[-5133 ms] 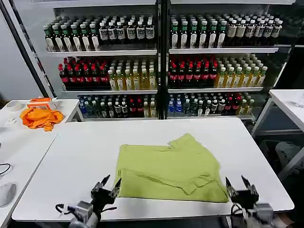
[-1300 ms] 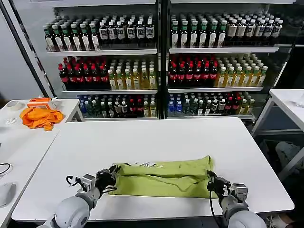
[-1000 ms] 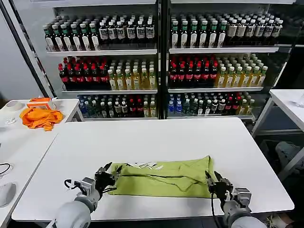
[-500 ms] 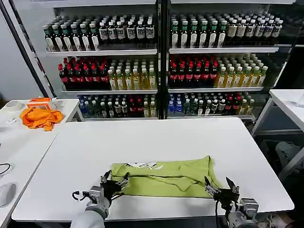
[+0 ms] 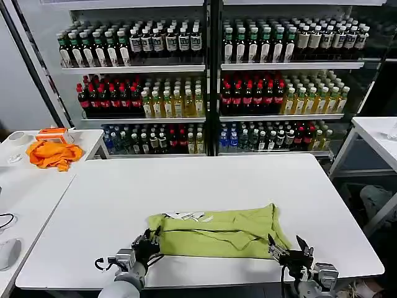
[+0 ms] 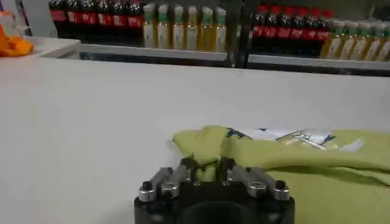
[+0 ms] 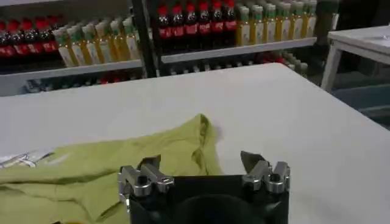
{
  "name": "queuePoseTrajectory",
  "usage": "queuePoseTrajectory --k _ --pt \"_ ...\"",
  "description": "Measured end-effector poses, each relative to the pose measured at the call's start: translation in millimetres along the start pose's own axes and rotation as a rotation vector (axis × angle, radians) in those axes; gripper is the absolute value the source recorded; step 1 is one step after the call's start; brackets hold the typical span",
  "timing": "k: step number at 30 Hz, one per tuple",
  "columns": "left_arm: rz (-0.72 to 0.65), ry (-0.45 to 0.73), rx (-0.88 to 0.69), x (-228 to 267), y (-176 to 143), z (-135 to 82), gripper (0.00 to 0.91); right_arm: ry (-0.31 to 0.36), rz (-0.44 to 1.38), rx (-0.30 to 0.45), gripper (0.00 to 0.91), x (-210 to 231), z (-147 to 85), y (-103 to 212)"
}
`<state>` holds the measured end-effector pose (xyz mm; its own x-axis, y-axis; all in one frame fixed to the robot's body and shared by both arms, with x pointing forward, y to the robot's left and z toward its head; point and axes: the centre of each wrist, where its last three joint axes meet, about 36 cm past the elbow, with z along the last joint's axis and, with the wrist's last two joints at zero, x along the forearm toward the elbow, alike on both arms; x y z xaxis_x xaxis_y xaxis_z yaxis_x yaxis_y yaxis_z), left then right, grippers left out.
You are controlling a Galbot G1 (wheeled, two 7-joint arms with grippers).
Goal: Fold and organize the clothes.
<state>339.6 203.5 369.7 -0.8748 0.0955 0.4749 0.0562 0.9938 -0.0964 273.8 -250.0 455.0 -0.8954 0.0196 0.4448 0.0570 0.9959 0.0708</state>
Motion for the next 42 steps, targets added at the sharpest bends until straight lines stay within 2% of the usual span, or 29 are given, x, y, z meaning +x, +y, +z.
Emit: queuePoseTrajectory --k 9,18,22,25,30,34,42 --pt "-0.02 -0.013 0.051 5.5 22.3 -12.5 0.04 -0.007 0.003 -0.01 0.907 -1.5 -3.0 -2.6" --pt "-0.11 -0.059 0.044 22.5 84.4 -40.2 0.04 -0.008 -0.01 -0.016 0.907 -8.1 -2.9 0.2" --pt "-0.161 -0.088 0.049 31.7 116.1 -59.4 0.04 -0.007 -0.016 -0.013 0.907 -10.9 -2.9 1.1" --pt "-0.152 -0.108 0.089 39.5 126.6 -73.5 0.04 -0.005 -0.02 -0.012 0.907 -13.1 -2.5 2.2" --pt "-0.055 -0.138 0.182 52.8 115.5 -94.5 0.04 0.001 -0.021 -0.007 0.907 -13.8 -1.3 1.9" --pt "0.064 -0.136 0.276 61.3 89.4 -105.1 0.04 0.001 -0.018 0.0 0.907 -13.6 -2.3 -0.8" --pt "0.267 -0.082 0.45 57.3 34.7 -104.9 0.04 -0.003 -0.017 0.003 0.907 -14.7 -4.2 -2.9"
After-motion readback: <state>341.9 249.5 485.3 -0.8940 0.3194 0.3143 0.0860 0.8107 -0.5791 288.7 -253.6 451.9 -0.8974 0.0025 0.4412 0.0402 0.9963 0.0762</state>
